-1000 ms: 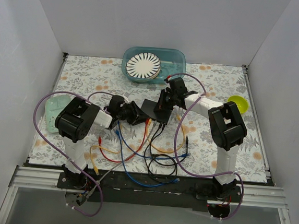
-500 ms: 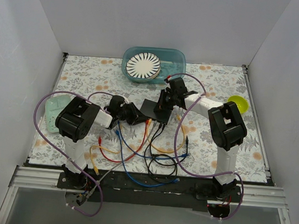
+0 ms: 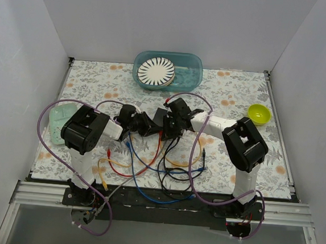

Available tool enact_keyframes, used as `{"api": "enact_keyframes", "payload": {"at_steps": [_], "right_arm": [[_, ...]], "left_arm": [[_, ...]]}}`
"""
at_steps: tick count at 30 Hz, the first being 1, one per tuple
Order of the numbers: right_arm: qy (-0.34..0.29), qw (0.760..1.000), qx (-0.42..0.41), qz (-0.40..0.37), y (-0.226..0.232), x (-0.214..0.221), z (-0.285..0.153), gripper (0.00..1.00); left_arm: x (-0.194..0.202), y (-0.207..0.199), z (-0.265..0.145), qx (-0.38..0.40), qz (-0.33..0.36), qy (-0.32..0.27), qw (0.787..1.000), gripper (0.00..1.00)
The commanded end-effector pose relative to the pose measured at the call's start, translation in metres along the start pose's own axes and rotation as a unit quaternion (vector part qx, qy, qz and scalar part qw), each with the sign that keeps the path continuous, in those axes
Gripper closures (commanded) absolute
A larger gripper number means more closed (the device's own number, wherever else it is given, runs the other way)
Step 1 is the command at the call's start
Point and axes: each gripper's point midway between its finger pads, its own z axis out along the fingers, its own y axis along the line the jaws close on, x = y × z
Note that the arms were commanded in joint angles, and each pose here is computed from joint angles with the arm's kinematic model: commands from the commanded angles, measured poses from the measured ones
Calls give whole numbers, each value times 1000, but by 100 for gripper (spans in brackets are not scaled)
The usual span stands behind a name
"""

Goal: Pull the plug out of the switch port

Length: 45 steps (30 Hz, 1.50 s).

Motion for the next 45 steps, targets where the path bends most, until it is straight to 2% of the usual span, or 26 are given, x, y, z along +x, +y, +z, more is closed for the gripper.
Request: {"api": "enact_keyframes", "payload": {"at_steps": [1, 10, 17, 18, 20, 24, 26, 27, 28, 31, 35, 40, 45], "right_arm": [[13, 999, 28, 14, -18, 1, 6, 90], [-12, 998, 42, 41, -33, -39, 6, 90], [-13, 998, 47, 49, -42, -36, 3, 90], [-14, 998, 46, 49, -42, -34, 2, 90], [-13, 997, 50, 51, -44, -27, -3, 90], [-23, 998, 44, 43, -41, -21, -16, 90], [-45, 998, 29, 29, -30, -29, -26, 90], [-54, 998, 26, 25, -28, -31, -30, 90], [-73, 997, 15, 20, -19, -40, -40, 90], [-109, 994, 12, 16, -10, -66, -53, 89], [-126, 992, 11, 27, -9, -95, -59, 89], [-119, 985, 31, 119, -57, -113, -45, 89], [-131, 976, 66, 162, -101, -138, -34, 89]], "left_arm": [[22, 47, -5, -81, -18, 17, 996, 100], [36, 50, -21, -82, -9, 32, 996, 100], [47, 52, -37, -89, -6, 36, 995, 100], [41, 42, -44, -82, 1, 22, 996, 100], [34, 51, -60, -119, -9, -7, 993, 100], [-5, 59, -103, -187, -37, -116, 975, 99], [-26, 54, -124, -186, -52, -162, 968, 86], [-36, 43, -126, -173, -50, -173, 968, 72], [-38, 43, -129, -178, -56, -172, 967, 68], [-56, 11, -126, -123, -39, -183, 975, 61], [-59, -24, -115, -50, -27, -158, 986, 56], [-40, -43, -91, 5, -7, -80, 997, 58], [-9, -53, -75, 29, 12, -27, 999, 60]]}}
